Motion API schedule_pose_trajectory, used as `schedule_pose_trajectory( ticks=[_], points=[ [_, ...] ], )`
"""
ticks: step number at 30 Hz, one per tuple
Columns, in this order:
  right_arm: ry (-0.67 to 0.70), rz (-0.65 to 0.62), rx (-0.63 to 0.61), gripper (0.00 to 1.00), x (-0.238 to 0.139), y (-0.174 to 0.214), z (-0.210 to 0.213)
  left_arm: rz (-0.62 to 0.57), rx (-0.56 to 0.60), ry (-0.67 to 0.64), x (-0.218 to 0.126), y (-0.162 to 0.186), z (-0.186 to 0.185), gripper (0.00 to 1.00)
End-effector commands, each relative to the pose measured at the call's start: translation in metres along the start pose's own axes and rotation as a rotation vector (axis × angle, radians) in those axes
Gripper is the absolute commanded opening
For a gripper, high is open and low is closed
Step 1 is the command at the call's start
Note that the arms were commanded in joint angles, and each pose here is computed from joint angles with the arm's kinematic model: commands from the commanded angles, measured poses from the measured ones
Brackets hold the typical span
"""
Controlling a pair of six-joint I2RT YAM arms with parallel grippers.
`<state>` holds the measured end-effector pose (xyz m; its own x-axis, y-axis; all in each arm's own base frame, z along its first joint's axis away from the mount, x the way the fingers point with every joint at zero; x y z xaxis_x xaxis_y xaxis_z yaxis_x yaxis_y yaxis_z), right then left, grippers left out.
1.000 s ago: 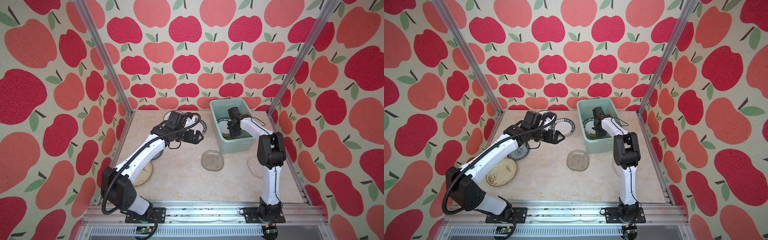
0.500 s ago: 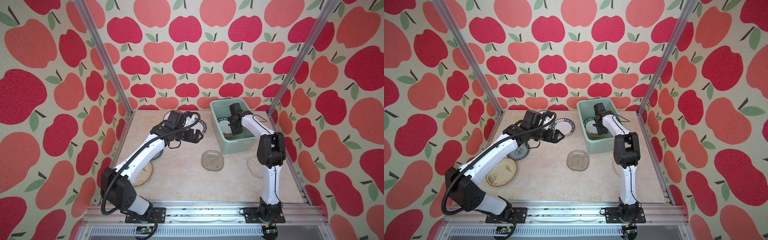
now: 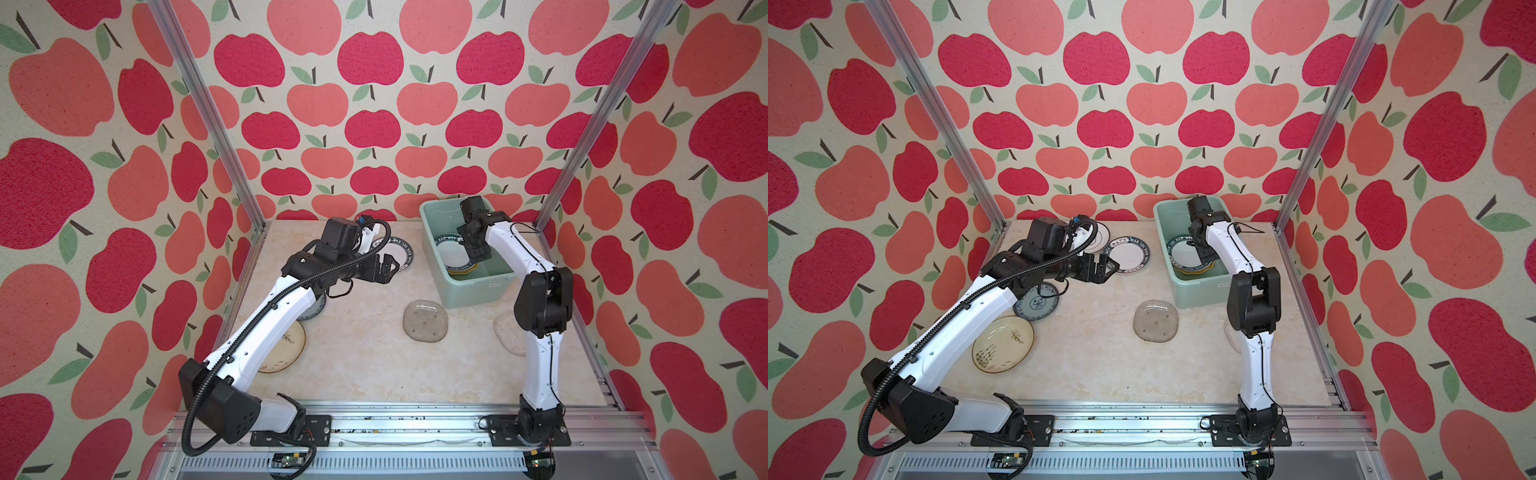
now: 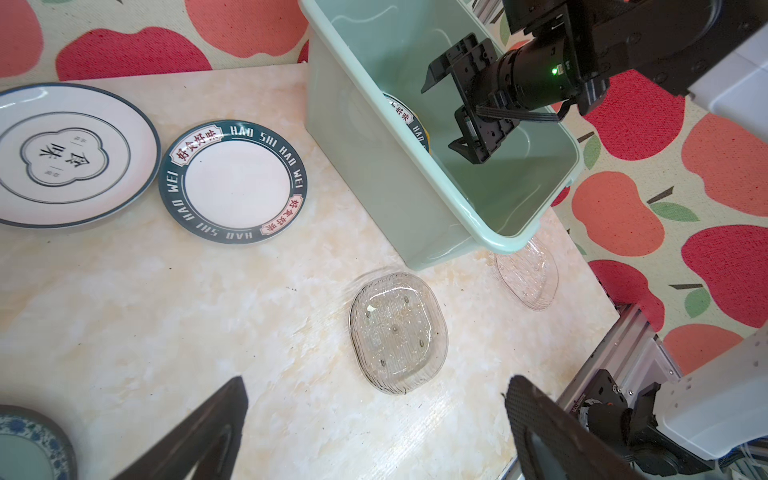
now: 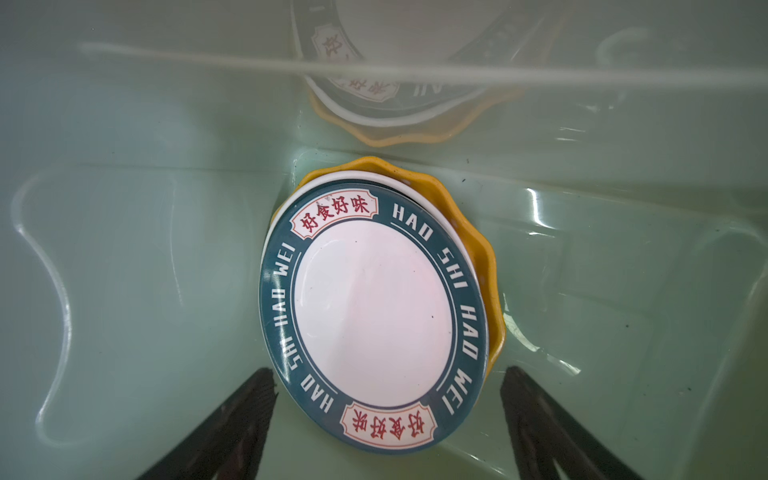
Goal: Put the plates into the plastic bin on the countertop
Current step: 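Lift the right gripper out of the bin while the left moves to the next plate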
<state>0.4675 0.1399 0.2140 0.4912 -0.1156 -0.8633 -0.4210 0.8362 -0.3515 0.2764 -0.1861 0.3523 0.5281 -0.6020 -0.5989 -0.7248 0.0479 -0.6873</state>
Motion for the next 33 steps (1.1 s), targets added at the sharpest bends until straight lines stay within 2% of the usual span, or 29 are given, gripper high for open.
schedule_pose_trajectory(
  ticks=[1, 5, 8, 12, 17, 26, 33],
  points=[
    [-0.026, -0.053, -0.071, 0.88, -0.051, -0.006, -0.001, -0.062, 0.065, -0.023, -0.037, -0.005, -0.007, 0.99],
    [-0.061, -0.078, -0.134, 0.87, -0.084, -0.004, -0.010, -0.134, 0.101, -0.014, -0.071, -0.003, -0.010, 0.99],
    [-0.112, -0.096, -0.212, 0.85, -0.110, -0.002, -0.018, -0.209, 0.053, -0.015, -0.094, 0.000, -0.007, 0.96],
    [-0.239, -0.111, -0.366, 0.84, -0.144, 0.003, -0.024, -0.271, -0.154, -0.003, -0.116, 0.007, 0.008, 0.94],
    [-0.487, -0.140, -0.562, 0.78, -0.185, 0.012, -0.034, -0.330, -0.359, 0.055, -0.127, 0.019, 0.021, 0.94],
    [-0.789, -0.260, -1.012, 0.76, -0.258, 0.054, -0.036, -0.253, -0.666, 0.106, -0.106, 0.042, 0.049, 0.94],
    [-0.954, -0.406, -1.479, 0.76, -0.293, 0.114, -0.022, -0.183, -0.865, 0.111, -0.075, 0.057, 0.074, 0.92]
  ],
)
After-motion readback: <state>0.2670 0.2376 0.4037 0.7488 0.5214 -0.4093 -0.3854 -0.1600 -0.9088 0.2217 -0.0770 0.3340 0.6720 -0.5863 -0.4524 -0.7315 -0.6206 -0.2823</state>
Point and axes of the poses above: each gripper's point midway between its finger pads, its own x axis out along the fingers, its own z axis along the line the jaws close on, y = z × x, the point moved 8 cm from there along -x, back along the fingers, and after that the axes turned 7 degrees about -x, right-handed, at the moved point
